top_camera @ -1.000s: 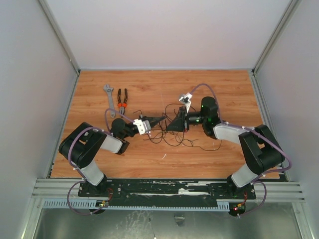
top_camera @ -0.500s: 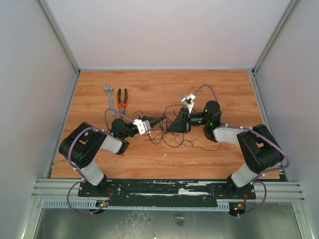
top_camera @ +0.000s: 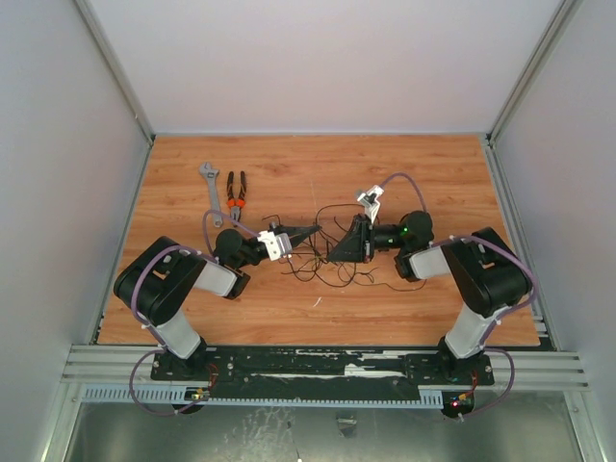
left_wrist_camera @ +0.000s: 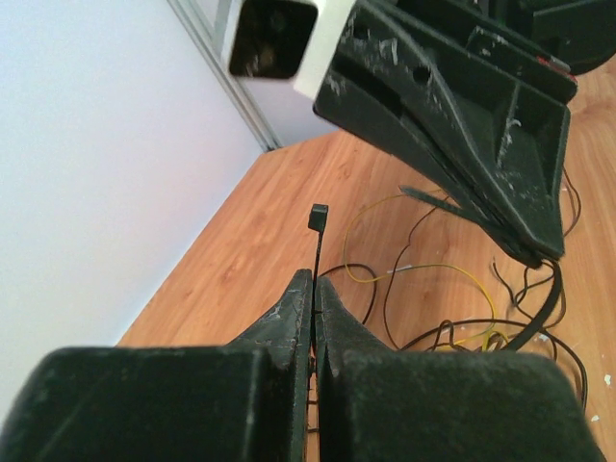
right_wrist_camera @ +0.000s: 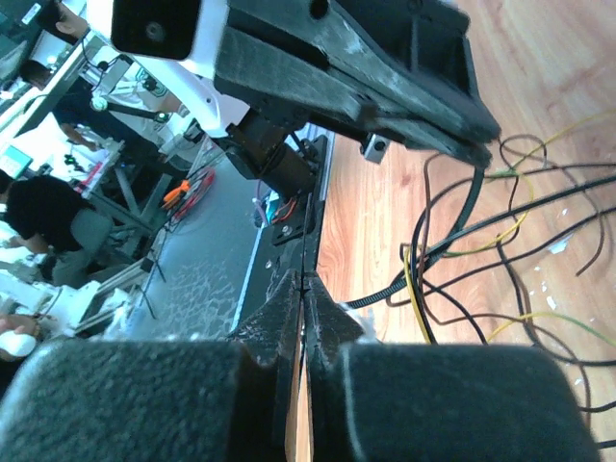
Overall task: Zip-tie the wires
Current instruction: Tie the cable at the center of the board.
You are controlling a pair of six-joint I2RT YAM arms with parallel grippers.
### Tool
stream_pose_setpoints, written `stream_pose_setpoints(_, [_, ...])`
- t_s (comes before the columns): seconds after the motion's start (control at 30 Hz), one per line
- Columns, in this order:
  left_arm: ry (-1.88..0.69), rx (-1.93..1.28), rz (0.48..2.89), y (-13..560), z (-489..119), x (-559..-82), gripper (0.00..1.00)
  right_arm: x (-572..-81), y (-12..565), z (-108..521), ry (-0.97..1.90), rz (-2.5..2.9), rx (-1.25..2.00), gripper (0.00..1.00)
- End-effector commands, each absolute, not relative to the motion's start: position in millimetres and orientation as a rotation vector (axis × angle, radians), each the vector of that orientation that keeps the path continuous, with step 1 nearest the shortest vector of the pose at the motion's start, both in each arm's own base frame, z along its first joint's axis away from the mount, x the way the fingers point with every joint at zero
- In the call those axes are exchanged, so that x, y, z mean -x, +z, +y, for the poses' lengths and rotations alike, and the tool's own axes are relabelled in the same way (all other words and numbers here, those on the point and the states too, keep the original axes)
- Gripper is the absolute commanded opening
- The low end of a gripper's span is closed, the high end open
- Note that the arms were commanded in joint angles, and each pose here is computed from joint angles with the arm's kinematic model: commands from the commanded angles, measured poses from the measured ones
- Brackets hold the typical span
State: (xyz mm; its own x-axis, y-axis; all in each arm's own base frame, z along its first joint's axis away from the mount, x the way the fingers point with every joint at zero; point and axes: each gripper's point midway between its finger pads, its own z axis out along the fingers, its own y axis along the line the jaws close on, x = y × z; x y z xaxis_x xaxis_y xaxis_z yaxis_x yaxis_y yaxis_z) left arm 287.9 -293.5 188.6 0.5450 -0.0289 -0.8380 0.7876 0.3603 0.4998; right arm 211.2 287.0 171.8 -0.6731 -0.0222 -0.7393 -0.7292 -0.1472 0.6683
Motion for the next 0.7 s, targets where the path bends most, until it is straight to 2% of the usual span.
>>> stream_pose_setpoints(0.0, [-0.5, -0.984, 0.544, 258, -283, -270, 0.0, -221, 189, 286, 1.717, 1.489, 0.926, 0.0])
stream_pose_setpoints(0.33, [-0.499, -0.98, 0.533, 262, -283, -269, 0.0, -212, 198, 283, 1.752, 1.438, 0.882, 0.0])
stream_pose_setpoints(0.67, [-0.491, -0.974, 0.512, 270, -284, -271, 0.0, -229, 187, 282, 1.562, 1.494, 0.881, 0.0])
